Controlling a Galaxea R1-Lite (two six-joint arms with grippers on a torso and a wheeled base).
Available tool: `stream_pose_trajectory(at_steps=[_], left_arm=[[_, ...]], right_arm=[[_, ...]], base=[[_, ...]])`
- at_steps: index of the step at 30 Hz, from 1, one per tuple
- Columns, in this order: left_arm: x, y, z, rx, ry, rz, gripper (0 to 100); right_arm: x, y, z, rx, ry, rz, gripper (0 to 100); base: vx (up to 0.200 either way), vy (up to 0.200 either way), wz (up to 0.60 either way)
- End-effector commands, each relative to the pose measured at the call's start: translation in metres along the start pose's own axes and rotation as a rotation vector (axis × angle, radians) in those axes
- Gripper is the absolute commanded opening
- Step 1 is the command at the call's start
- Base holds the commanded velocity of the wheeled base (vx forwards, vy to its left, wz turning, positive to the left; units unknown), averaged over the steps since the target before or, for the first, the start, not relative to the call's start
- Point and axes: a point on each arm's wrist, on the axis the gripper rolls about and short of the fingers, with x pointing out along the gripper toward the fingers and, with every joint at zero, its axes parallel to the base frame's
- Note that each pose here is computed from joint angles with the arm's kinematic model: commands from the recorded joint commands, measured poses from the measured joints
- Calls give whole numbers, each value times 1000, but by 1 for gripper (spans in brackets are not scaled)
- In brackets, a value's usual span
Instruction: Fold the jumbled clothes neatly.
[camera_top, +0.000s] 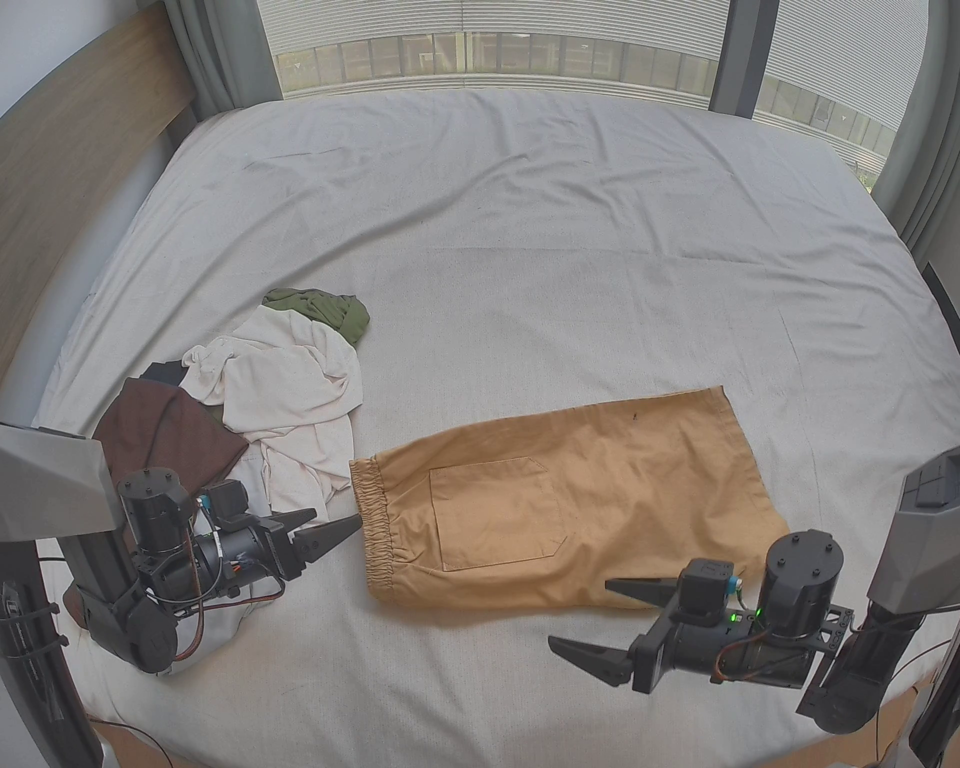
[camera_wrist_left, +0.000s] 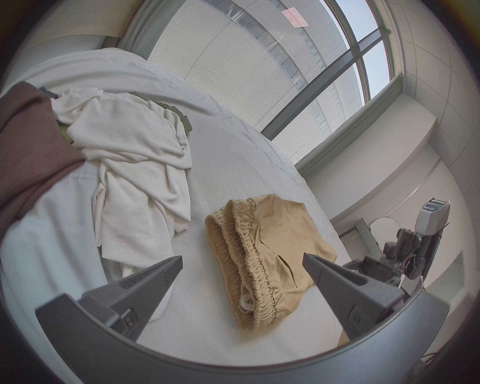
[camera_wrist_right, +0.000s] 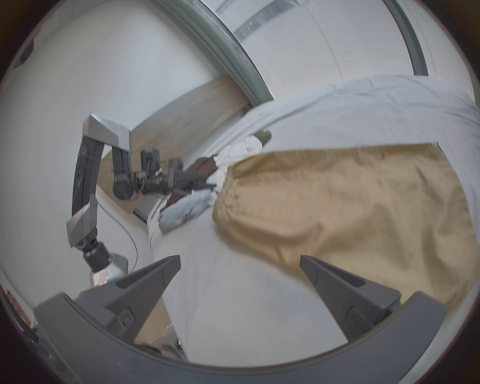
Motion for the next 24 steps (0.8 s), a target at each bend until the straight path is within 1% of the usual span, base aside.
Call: stream_pose_trajectory(at_steps=[1,4,7,12,20,24], left_arm=[[8,-1,-11,-11,39,-13,100],[10,-3,-13,-12,47,-21,100],[13,-2,-17,-18,61,-23,100],[21,-1,-25,-27,88,-31,100],[38,7,-44,-47,136,-33,100],[47,8,-49,-46,145,-45,100]], right_arm=[[10,-7,34,-21,-162,-8,100],[12,-13,42,-19,-196,-25,100],[9,-25,48,-16,-223,-66,100],[5,-44,68,-23,-314,-127,100],[-1,-60,72,-15,-336,-178,100],[-1,-62,72,-10,-336,-181,100]], base=[[0,0,0],[0,0,0],[0,0,0],[0,0,0],[0,0,0],[0,0,0]])
